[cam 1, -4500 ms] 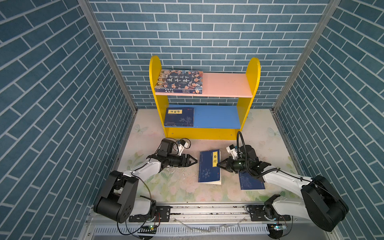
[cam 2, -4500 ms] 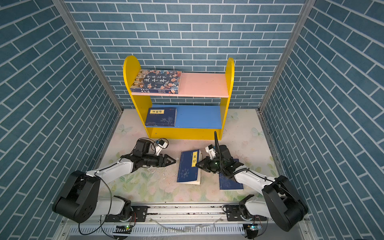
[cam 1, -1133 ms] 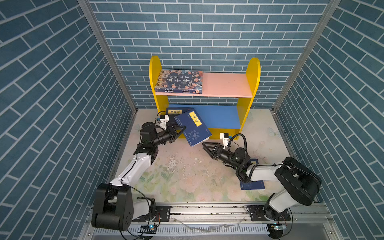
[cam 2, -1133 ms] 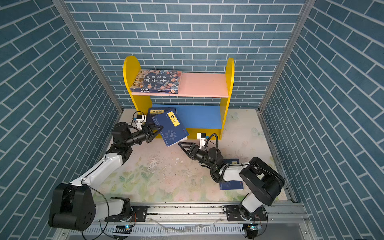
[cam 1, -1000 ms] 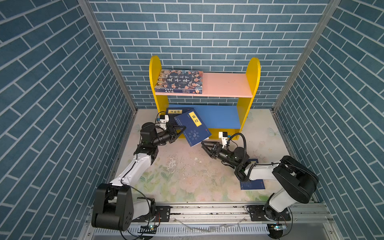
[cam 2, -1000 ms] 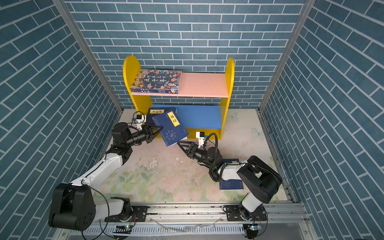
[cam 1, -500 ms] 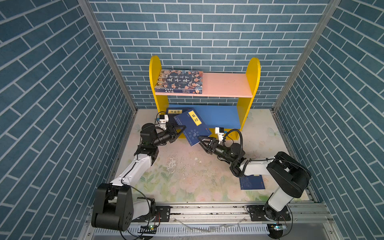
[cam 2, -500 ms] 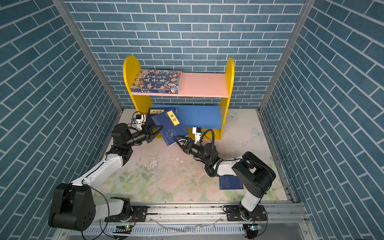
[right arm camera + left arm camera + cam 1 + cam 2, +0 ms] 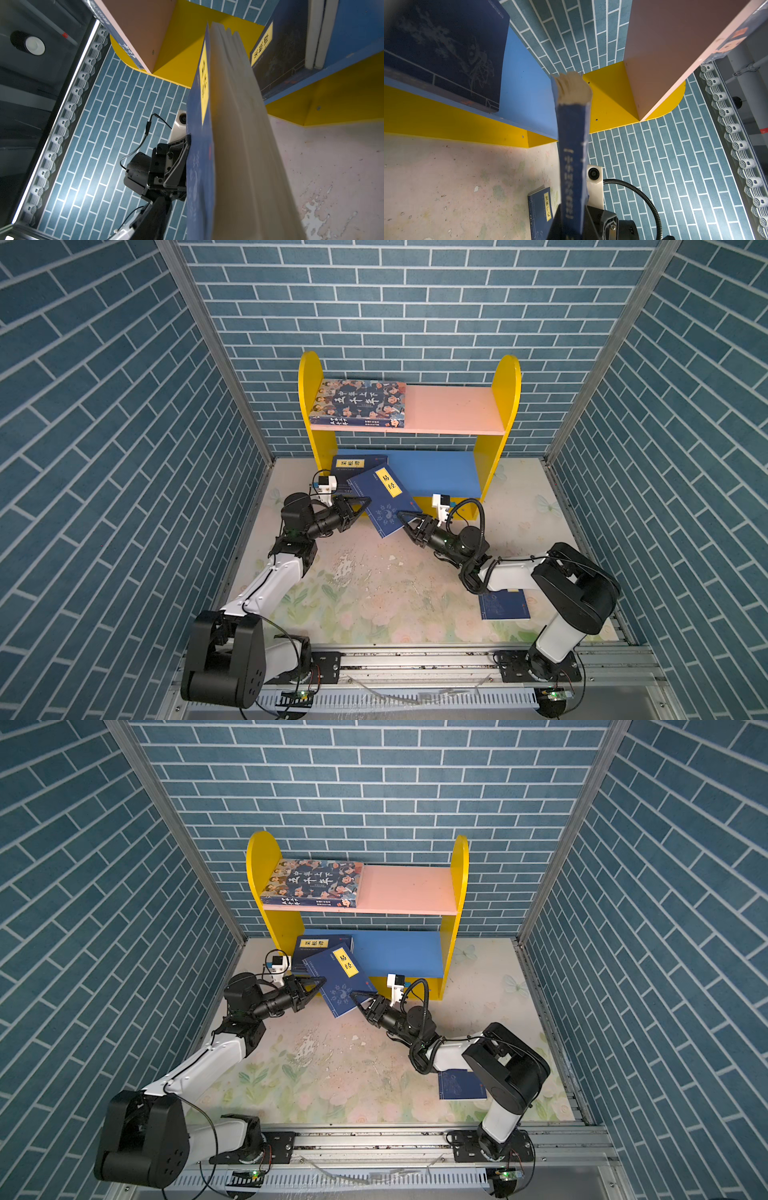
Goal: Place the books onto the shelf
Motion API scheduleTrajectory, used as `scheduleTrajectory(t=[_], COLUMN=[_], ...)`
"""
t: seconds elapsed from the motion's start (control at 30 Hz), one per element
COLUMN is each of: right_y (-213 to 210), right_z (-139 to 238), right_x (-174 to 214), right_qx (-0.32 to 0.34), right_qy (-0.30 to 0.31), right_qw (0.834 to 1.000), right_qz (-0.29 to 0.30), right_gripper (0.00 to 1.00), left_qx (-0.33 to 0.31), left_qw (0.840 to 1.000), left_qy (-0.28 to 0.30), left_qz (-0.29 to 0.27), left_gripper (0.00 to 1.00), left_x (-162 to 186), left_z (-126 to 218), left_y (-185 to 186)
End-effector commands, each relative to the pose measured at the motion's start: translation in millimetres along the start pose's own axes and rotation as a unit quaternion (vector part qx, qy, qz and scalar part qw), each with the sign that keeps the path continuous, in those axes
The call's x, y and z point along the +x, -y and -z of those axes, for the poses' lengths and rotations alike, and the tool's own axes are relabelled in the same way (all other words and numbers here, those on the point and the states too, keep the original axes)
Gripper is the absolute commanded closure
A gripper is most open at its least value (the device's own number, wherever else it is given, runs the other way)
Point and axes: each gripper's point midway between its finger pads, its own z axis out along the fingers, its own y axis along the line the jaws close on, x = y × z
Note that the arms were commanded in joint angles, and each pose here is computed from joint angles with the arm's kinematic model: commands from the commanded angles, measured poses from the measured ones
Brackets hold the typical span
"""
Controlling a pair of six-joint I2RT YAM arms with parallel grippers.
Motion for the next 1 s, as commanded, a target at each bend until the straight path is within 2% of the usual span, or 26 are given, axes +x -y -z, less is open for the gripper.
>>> scheduleTrajectory(t=[0.0, 0.1, 0.17, 0.2, 0.33, 0.43, 0.6, 0.77, 0.97], right_y=[-14.8, -11.9, -10.4, -9.9, -7.6, -12.4, -21.1, -25.8, -30.6], right_z=[-6.2, -5.3, -4.3, -3.2, 4.4, 15.6, 42.3, 67.7, 91.0], right_x=[-10.5, -11.4, -11.6, -11.9, -14.8, -14.4, -14.3, -6.1, 12.2], right_qx=[-0.029, -0.026, -0.025, -0.025, -0.025, -0.034, -0.034, -0.016, 0.013], right_qy=[0.016, 0.015, 0.008, 0.005, -0.017, -0.049, -0.101, -0.162, -0.233], right_qw=[0.999, 0.999, 1.000, 1.000, 0.999, 0.998, 0.994, 0.986, 0.971], right_qz=[0.009, 0.012, 0.015, 0.017, 0.022, 0.027, 0.033, 0.037, 0.056], right_gripper=[0.65, 0.81, 0.96, 1.00, 1.00, 1.00, 1.00, 1.00, 1.00], left_qx=[0.002, -0.002, -0.007, -0.010, -0.020, -0.017, 0.022, 0.031, 0.050], left_qw=[1.000, 0.999, 0.999, 0.999, 0.995, 0.991, 0.984, 0.975, 0.972], left_qy=[-0.014, -0.016, -0.022, -0.025, -0.048, -0.067, -0.122, -0.148, -0.167], left_qz=[-0.023, -0.036, -0.042, -0.045, -0.085, -0.113, -0.130, -0.160, -0.158], left_gripper=[0.99, 0.97, 0.91, 0.86, 0.52, 0.40, 0.34, 0.31, 0.28], left_x=[10.6, 14.0, 16.8, 18.2, 27.7, 31.3, 45.8, 57.3, 64.6], left_z=[2.8, 4.6, 5.0, 5.5, 9.1, 16.8, 29.3, 37.7, 41.4], left_y=[3.1, -1.2, -3.1, -4.9, -8.9, -5.1, 4.5, 13.2, 20.8])
